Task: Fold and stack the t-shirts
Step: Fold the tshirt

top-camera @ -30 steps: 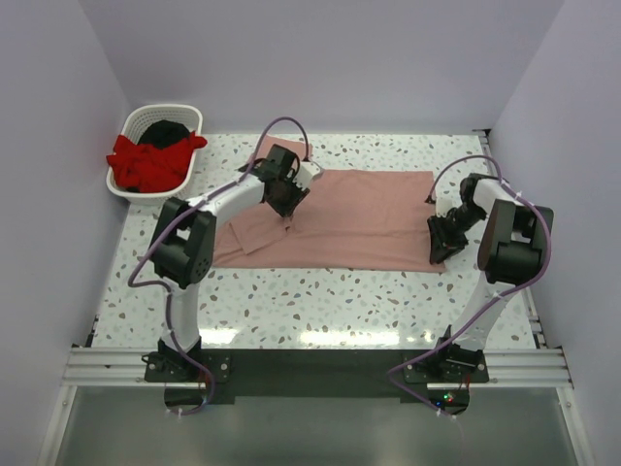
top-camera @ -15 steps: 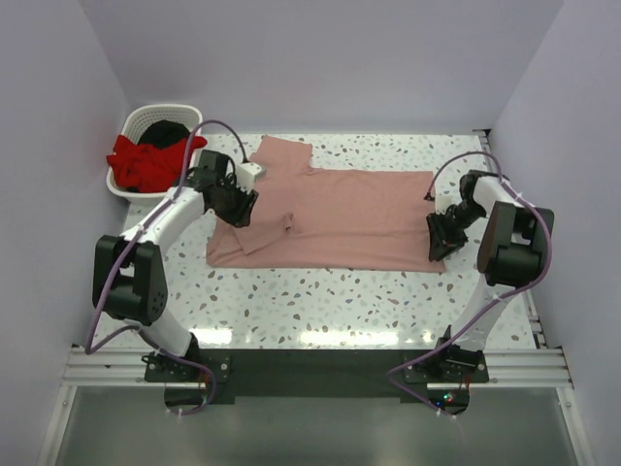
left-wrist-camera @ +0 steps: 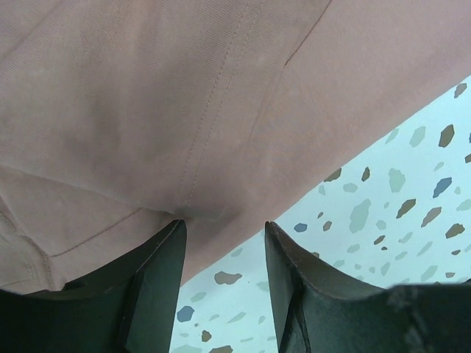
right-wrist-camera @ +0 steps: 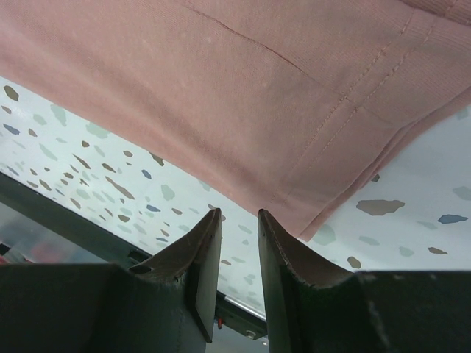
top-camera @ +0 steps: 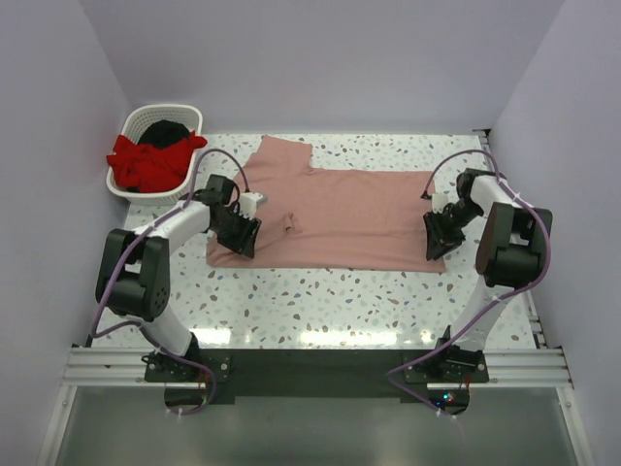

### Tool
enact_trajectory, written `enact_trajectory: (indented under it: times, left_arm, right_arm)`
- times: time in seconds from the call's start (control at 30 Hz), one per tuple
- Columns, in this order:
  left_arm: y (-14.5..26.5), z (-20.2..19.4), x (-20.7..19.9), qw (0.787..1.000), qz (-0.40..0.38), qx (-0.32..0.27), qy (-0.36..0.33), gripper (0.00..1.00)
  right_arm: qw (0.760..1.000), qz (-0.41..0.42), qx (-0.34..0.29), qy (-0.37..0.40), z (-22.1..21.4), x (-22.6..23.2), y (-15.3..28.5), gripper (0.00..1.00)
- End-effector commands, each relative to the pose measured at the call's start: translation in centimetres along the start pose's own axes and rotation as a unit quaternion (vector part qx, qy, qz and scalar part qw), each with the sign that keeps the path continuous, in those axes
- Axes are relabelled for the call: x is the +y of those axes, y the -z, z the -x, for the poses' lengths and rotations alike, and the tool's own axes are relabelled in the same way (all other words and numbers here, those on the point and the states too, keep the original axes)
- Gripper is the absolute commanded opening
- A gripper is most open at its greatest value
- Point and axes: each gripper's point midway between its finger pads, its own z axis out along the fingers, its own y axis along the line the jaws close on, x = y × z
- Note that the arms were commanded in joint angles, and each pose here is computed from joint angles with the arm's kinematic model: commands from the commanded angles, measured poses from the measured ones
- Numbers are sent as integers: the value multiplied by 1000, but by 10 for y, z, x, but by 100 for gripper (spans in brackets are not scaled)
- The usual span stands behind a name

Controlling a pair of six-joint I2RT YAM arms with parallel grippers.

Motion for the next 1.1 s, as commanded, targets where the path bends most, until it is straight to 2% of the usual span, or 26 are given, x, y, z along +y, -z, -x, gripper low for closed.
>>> enact_trajectory:
  times: [0.0,0.23,0.33,0.43,0.47,0.57,0.67,0.8,1.07]
  left_arm:
    - [-6,11,2,1000,-5,-19,21,52]
    - [-13,22,6,999,-4,-28,28,50]
    - [-11,27,8,999,0,-31,27,45]
    - [-11,29,10,999,5,-34,28,33]
    - [-11,29,11,999,8,-34,28,23]
    - [-10,34,14,999,14,-37,25,9]
    - [-7,39,16,999,22,-42,17,0]
    - [0,50,19,998,30,-56,8,0]
    - [20,113,36,991,64,-118,-16,0]
  right_arm:
    - [1000,-11,-22,8,7,4,16,31]
    - [1000,-19,-18,10,6,1,14,31]
    - [1000,-19,-17,11,5,0,13,31]
    - [1000,-17,-17,10,6,0,12,31]
    - [1000,-17,-17,8,7,-1,12,31]
    - [1000,-18,-17,9,8,-1,12,31]
    - [1000,-19,-17,9,8,-1,12,31]
    - [1000,-19,-16,10,8,-2,11,31]
    - [1000,-22,-13,10,7,-4,9,31]
